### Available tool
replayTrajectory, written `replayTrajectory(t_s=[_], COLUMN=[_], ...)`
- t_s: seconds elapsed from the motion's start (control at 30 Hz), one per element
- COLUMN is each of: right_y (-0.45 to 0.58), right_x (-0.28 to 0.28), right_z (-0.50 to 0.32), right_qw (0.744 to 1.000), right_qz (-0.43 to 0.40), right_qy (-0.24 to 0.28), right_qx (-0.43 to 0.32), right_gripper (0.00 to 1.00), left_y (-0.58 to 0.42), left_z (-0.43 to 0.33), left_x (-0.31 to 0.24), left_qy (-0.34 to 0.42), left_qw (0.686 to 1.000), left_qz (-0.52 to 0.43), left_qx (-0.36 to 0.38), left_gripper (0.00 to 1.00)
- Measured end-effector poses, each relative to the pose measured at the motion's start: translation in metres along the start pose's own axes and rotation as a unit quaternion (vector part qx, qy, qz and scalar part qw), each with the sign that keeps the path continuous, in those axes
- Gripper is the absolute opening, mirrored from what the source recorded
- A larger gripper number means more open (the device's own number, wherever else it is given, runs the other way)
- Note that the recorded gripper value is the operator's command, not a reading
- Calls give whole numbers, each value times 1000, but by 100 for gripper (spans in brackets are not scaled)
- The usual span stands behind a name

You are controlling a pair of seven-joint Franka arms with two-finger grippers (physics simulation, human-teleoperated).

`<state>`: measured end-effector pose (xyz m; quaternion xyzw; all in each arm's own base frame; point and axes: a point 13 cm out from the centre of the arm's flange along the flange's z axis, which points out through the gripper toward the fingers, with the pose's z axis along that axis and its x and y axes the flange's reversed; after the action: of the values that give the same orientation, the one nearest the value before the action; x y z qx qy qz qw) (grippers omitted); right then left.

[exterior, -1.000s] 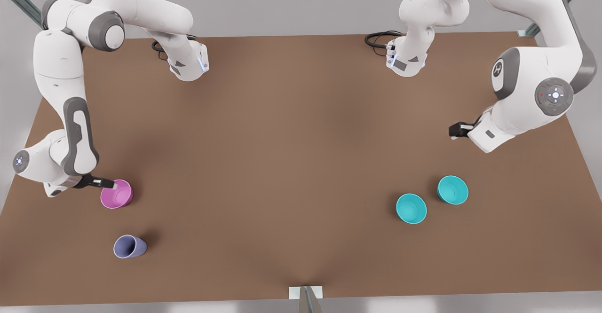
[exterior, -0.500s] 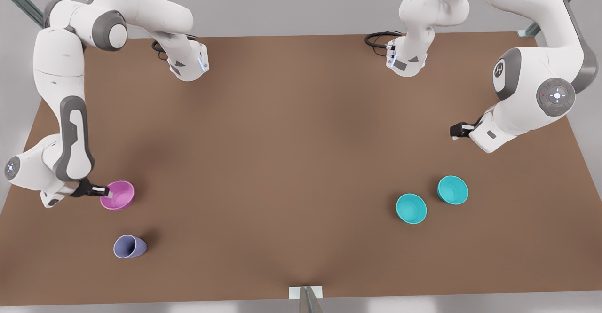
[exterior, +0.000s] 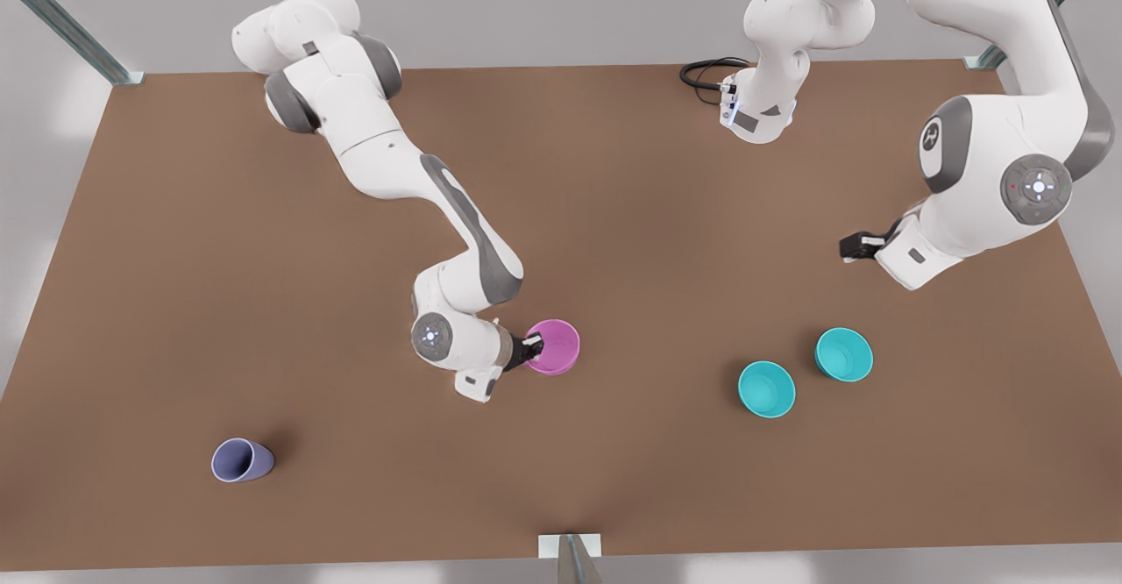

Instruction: Stack the blue bowl on the pink bowl

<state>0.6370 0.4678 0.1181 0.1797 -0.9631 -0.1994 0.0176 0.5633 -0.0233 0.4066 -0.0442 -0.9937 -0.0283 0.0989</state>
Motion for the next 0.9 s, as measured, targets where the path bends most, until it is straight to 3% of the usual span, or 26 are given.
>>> replayTrajectory(t_s=[0.13,0.27,0.3,0.33,0.37,0.63,0.77,0.9], right_y=[15,13,13,13,12,12,-72,-282], right_x=[1,-12,-15,-18,-20,-41,-58,-2], right_z=[49,54,53,51,51,3,-124,-314], right_qw=[998,990,987,985,982,959,940,908], right_qz=[60,126,141,155,169,253,309,364], right_qy=[-24,-59,-66,-72,-78,-123,-138,-136], right_qx=[26,28,27,27,27,27,47,157], right_gripper=[21,21,34,95,100,100,100,100], left_y=[-1,26,33,48,69,149,148,138], left_z=[28,112,139,166,190,273,299,316], left_x=[-14,-78,-91,-101,-109,-135,-124,-122], left_qy=[23,48,52,53,50,-1,5,9], left_qw=[1000,999,998,997,996,992,993,994], left_qz=[1,-19,-24,-36,-49,-77,-51,-19], left_qx=[3,14,24,39,53,101,106,109], left_gripper=[100,100,100,100,100,100,100,100])
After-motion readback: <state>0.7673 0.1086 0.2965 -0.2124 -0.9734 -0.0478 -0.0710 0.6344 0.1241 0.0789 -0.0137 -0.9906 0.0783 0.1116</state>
